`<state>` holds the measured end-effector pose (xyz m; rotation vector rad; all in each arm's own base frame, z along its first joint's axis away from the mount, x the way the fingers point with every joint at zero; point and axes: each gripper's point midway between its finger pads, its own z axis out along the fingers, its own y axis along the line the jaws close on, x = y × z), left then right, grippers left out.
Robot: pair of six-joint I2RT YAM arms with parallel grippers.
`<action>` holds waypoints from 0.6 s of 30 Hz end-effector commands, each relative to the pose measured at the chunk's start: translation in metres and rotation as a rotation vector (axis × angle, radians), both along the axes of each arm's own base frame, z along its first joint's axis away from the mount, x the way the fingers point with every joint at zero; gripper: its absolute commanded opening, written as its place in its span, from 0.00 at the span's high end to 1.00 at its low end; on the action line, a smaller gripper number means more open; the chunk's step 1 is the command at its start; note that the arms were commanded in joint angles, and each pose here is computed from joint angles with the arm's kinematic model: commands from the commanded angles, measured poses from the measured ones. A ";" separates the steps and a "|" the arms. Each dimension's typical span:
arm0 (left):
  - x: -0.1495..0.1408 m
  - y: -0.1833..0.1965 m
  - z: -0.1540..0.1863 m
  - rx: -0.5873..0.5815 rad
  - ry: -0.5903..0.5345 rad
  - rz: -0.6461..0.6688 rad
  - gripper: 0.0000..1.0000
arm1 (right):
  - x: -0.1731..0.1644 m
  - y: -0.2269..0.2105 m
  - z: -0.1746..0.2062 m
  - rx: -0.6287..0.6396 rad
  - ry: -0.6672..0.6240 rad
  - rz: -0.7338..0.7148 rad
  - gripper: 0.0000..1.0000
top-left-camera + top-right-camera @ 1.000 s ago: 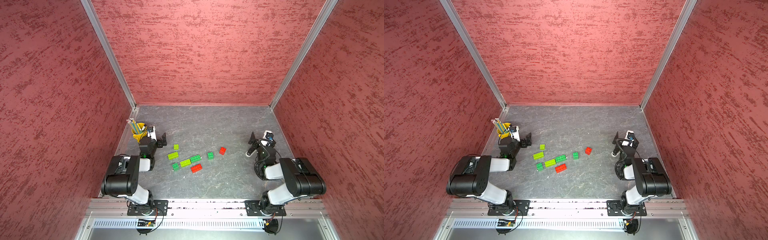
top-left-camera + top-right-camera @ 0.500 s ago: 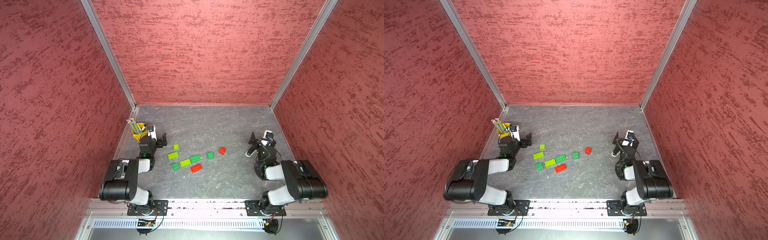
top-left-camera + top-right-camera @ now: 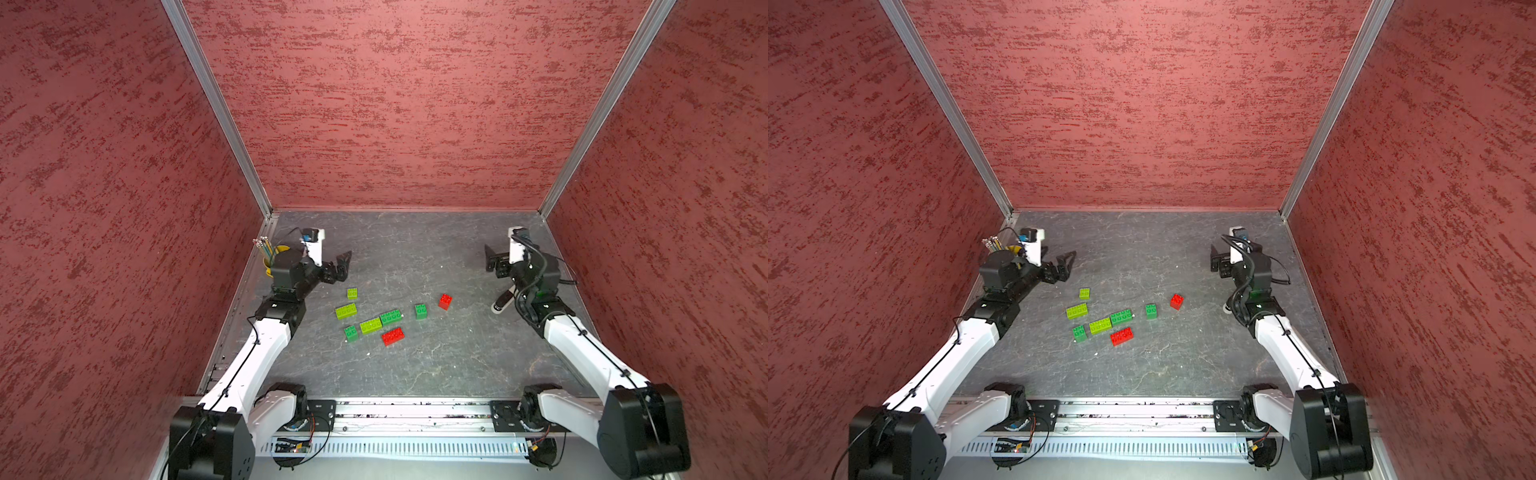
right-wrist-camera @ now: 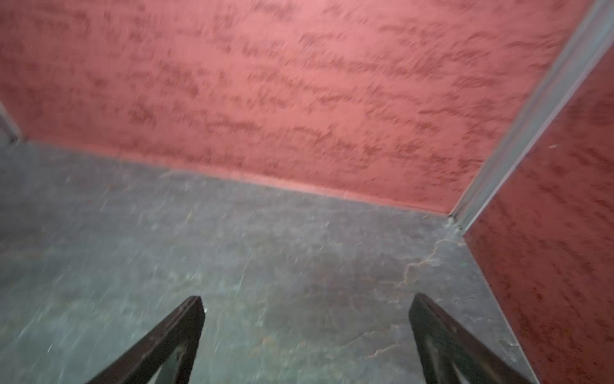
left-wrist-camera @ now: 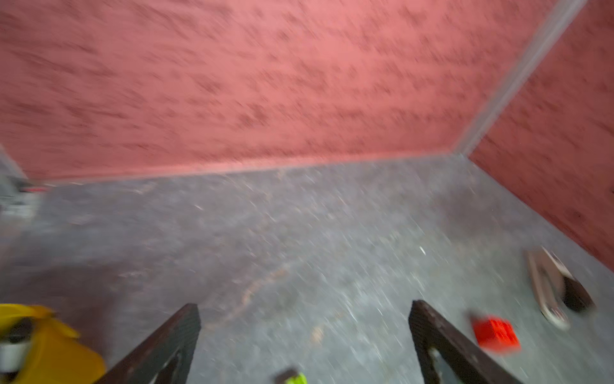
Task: Assemble a spoon with lego
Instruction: Adjust the lego brick at the center of the board.
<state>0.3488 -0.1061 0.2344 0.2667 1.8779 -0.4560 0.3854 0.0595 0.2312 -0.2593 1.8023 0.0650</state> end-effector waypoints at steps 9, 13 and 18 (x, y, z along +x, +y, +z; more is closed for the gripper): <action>-0.052 -0.085 -0.037 -0.017 0.073 -0.461 0.00 | -0.068 0.083 -0.055 -0.142 0.272 0.467 0.06; -0.060 -0.095 -0.050 0.017 0.083 -0.508 0.00 | -0.072 0.092 -0.069 -0.209 0.317 0.517 0.10; -0.067 -0.104 -0.062 0.049 0.122 -0.543 0.00 | -0.072 0.105 -0.089 -0.236 0.386 0.583 0.20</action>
